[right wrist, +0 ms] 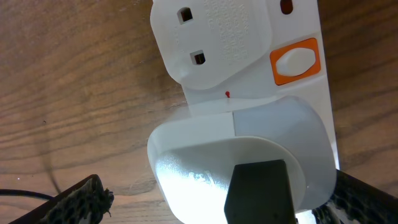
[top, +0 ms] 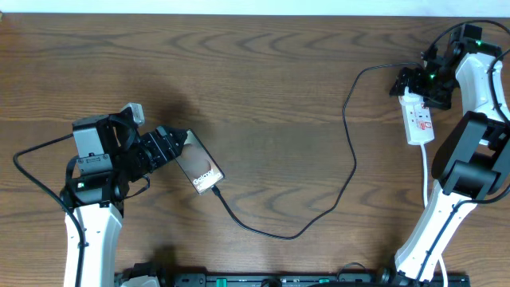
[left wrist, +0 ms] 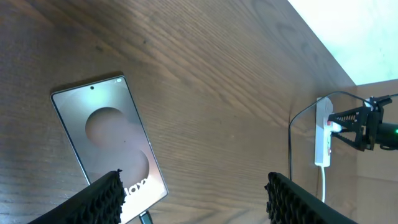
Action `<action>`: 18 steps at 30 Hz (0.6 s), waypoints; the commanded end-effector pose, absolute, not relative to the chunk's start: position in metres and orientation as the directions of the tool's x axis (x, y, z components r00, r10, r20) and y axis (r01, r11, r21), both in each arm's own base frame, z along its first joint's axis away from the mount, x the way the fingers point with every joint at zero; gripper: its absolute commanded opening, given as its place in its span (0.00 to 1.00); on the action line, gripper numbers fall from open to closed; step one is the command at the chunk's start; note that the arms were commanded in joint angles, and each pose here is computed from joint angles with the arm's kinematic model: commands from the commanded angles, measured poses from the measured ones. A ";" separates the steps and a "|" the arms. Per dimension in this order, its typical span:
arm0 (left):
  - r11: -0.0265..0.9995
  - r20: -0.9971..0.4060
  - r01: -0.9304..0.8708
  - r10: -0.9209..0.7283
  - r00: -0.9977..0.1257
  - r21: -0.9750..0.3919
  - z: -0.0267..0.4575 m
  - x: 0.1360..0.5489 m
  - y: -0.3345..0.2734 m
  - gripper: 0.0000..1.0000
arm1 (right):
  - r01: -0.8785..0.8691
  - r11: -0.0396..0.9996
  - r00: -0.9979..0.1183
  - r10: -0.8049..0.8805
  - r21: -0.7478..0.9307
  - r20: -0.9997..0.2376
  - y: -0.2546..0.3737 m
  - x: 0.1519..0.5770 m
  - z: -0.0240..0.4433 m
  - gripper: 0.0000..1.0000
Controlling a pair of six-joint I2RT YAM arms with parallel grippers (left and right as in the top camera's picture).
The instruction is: Plug charger to phone and switch on socket
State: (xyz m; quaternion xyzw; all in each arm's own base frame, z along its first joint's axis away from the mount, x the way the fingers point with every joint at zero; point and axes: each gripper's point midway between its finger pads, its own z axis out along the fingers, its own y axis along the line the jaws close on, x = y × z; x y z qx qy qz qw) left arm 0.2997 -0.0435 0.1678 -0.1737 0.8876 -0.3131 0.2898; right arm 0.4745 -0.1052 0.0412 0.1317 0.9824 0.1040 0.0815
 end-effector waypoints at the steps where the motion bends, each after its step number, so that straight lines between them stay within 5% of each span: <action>1: 0.761 -0.417 -0.118 -0.471 -0.778 -0.638 0.164 0.299 -0.043 0.71 | 0.189 0.921 -0.967 0.236 0.341 -0.100 -0.063 0.478 0.031 0.99; 18: 0.763 -0.414 -0.118 -0.466 -0.782 -0.636 0.163 0.297 -0.043 0.71 | 0.190 0.906 -0.970 0.233 0.377 -0.071 -0.048 0.472 0.017 0.99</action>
